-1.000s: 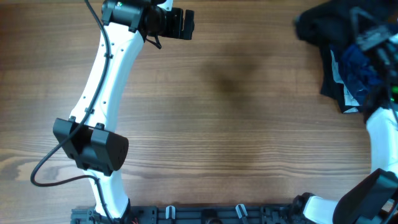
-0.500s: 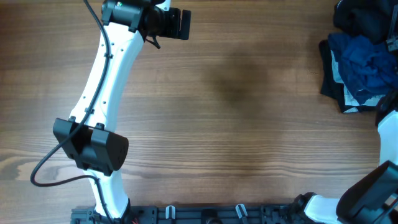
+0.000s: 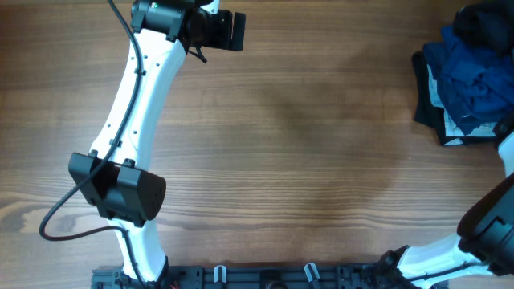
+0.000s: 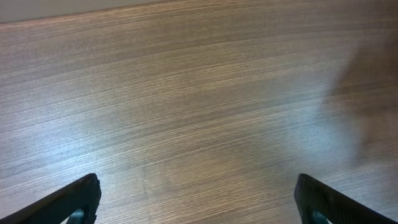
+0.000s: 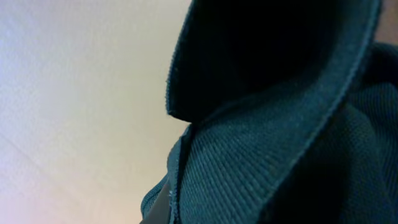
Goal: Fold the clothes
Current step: 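Lift the shirt and carry it right toward the clothes pile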
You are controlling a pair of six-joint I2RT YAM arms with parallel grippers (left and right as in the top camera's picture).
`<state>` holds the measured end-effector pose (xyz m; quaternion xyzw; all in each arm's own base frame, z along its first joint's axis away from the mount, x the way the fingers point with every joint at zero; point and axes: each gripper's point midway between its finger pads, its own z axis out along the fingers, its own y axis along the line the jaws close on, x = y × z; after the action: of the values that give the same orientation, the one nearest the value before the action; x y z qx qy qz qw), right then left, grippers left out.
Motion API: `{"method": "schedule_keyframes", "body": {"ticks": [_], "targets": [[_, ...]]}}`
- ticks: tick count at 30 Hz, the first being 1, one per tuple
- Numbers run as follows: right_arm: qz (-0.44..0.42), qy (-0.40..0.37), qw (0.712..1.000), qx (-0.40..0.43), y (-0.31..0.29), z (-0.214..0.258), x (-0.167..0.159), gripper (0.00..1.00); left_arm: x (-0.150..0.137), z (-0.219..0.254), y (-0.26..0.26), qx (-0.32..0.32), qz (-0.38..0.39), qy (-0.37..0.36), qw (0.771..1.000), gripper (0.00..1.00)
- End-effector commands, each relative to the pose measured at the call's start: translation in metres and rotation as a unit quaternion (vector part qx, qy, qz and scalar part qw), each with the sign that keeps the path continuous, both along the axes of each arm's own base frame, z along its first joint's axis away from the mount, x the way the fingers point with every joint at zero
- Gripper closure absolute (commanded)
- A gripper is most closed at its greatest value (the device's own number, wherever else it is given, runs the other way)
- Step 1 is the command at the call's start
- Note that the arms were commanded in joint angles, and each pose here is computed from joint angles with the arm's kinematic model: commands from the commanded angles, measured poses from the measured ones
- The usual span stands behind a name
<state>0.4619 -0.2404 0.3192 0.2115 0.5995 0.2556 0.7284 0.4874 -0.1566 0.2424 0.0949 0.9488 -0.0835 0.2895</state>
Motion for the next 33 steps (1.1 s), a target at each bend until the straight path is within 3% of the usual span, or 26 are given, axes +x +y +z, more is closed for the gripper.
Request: {"method": "schedule_keyframes", "body": {"ticks": [1,16,23,30,31,33], "targets": [[-0.007,-0.033,0.998,-0.053,-0.015,0.022,0.006,0.96,0.002,-0.002,0.004,0.008,0.003,-0.001,1.0,0.0],[0.018,0.013,1.0,0.007,-0.045,-0.063,0.04,0.96,0.001,-0.002,0.003,-0.003,0.013,0.003,1.0,0.0],[0.077,0.018,0.996,0.041,-0.048,-0.05,0.013,0.93,0.004,0.0,0.002,-0.005,0.013,-0.004,1.0,0.0],[0.113,0.101,0.971,0.185,-0.064,-0.068,-0.021,0.94,0.007,0.003,-0.002,-0.016,0.007,-0.01,1.0,0.0],[0.102,0.127,0.961,0.222,-0.069,-0.077,-0.029,0.78,0.008,0.003,-0.003,-0.016,0.007,-0.012,1.0,0.0],[0.096,0.143,0.956,0.238,-0.07,-0.081,-0.034,0.68,0.008,0.003,-0.003,-0.02,0.013,-0.011,1.0,0.0]]}}
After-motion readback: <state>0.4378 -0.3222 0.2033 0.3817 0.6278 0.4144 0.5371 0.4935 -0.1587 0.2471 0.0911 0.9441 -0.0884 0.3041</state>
